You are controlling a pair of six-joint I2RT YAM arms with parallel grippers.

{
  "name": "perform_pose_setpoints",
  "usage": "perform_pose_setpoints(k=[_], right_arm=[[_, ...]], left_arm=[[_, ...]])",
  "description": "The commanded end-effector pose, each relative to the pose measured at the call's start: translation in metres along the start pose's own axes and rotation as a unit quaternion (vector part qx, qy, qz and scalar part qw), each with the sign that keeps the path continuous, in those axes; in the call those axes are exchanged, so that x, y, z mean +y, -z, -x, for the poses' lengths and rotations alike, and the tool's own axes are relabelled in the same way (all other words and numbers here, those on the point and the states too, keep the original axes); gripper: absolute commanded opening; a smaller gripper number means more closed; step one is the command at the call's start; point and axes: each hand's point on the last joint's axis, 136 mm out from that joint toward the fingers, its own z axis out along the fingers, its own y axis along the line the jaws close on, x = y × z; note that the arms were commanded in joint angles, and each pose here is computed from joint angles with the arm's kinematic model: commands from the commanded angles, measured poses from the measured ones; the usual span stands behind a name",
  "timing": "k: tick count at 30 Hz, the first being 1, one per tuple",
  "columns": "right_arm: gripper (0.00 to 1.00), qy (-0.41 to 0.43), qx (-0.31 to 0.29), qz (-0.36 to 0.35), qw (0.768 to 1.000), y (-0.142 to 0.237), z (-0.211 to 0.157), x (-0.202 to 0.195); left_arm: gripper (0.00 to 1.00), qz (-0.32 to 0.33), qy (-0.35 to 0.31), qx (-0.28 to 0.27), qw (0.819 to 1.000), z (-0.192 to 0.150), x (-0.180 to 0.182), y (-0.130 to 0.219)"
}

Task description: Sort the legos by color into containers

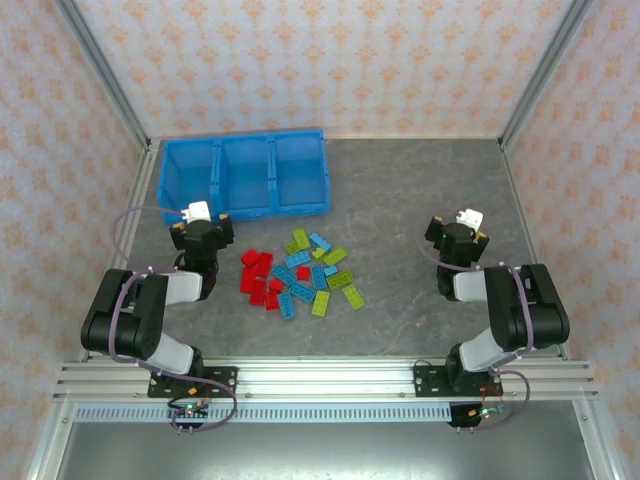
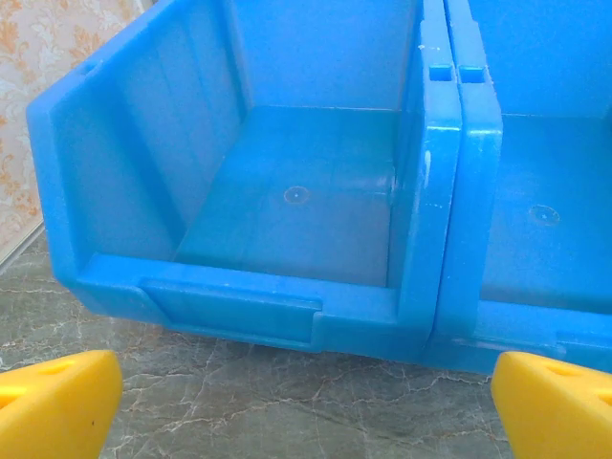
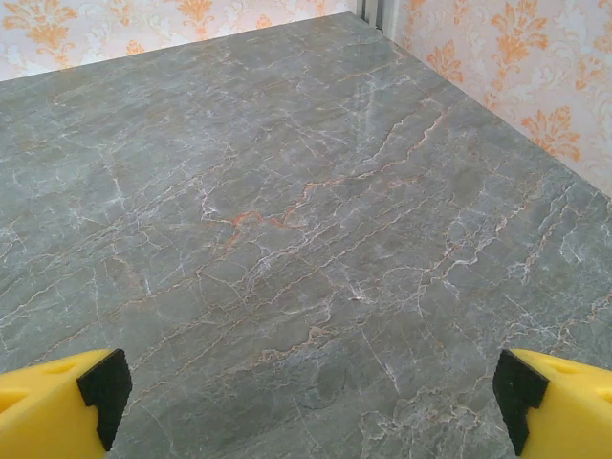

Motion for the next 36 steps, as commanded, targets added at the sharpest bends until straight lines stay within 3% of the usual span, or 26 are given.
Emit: perform_pose_setpoints(k=[1,16,19,21,23,26,28,32,36], right_arm=[[0.99,-0.002,-0.016,-0.005,1.0,-0.001,0.012,0.002],[0.99,-0.003,-0.019,-0.005,1.0,0.0,0.013,0.002],[0.99,-0.004,-0.029,0.0,1.0,0.009,0.027,0.002],[0.99,-0.009,-0.012,-0.038,0.999,0.023,0.043,-0.007],[0.99,-0.07,0.018,-0.083,0.994,0.044,0.059,-0.024],[0.99,-0.154,0.073,-0.035,0.985,0.079,0.071,-0.014],[0.99,-0.17,0.129,0.056,0.975,0.107,0.072,0.016],[0.99,-0.133,0.213,0.195,0.948,0.161,0.067,0.071],[0.99,-0.064,0.291,0.265,0.917,0.206,0.043,0.108]], left_arm=[[1.0,-0.001,-0.002,-0.006,1.0,0.002,-0.001,0.001],[1.0,-0.001,-0.001,-0.006,1.0,0.002,-0.001,0.001],[1.0,-0.001,-0.001,-0.006,1.0,0.002,-0.001,0.001],[1.0,-0.001,-0.001,-0.006,1.0,0.002,-0.001,0.001],[1.0,-0.002,-0.001,-0.007,1.0,0.002,-0.002,0.001],[1.0,0.02,0.005,-0.011,1.0,0.012,0.006,0.007],[0.99,0.056,0.01,-0.012,0.998,0.027,0.016,0.02],[0.93,0.075,0.084,0.03,0.993,0.054,0.029,0.056],[0.9,0.006,0.133,0.101,0.986,0.064,0.0,0.094]])
